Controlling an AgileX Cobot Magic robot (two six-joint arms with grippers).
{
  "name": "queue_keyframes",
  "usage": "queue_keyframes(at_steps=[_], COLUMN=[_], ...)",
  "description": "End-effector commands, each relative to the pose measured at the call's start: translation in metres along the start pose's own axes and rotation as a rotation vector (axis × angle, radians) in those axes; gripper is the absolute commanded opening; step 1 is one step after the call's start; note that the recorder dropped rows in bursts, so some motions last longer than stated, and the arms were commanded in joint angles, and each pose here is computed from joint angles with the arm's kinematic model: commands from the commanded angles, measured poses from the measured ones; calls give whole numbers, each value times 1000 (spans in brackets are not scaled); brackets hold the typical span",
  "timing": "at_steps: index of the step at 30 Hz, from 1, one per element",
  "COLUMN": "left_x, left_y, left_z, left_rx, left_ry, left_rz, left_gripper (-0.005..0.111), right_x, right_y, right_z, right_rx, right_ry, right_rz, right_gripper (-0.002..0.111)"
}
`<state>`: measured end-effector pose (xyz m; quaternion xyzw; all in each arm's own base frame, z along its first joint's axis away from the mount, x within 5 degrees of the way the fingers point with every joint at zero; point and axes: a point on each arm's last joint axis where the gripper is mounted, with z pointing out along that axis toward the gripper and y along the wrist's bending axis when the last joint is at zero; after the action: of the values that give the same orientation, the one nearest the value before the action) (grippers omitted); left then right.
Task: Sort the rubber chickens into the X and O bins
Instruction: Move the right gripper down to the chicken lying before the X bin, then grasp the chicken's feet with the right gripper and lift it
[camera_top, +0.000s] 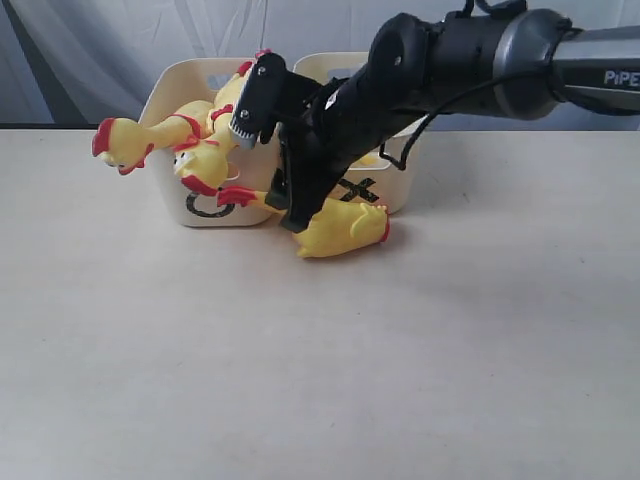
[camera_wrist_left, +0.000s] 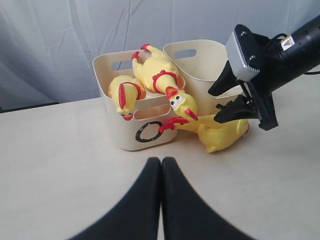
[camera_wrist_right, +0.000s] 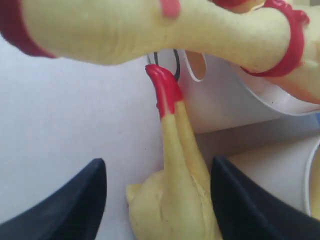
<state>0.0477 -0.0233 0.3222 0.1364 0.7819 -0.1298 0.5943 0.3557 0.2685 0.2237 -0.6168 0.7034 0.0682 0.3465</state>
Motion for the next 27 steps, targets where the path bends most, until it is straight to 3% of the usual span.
queue_keyframes(at_steps=[1, 14, 16, 19, 20, 21, 27], left_x=[1, 1, 1, 1, 1, 1, 1], left_y=[0, 0, 0, 0, 0, 0, 0], left_z=[-1, -1, -1, -1, -1, -1, -1], left_rx=[-3, -3, -3, -3, -3, -3, -3], left_ry=[-2, -2, -2, -2, -2, -2, -2], left_rz=[-2, -2, -2, -2, -2, -2, -2], left_gripper=[0, 0, 0, 0, 0, 0, 0], right_x=[9, 35, 36, 36, 37, 37, 39], right_y=[-1, 1, 1, 2, 2, 3, 9], right_z=[22, 73, 74, 74, 74, 74, 74], right_rx=[44, 114, 112, 104, 99, 89, 27], right_ry=[4, 28, 35, 39, 41, 46, 74], right_rz=[-2, 10, 1, -1, -1, -1, 2], right_gripper=[58, 56, 43, 9, 3, -1, -1])
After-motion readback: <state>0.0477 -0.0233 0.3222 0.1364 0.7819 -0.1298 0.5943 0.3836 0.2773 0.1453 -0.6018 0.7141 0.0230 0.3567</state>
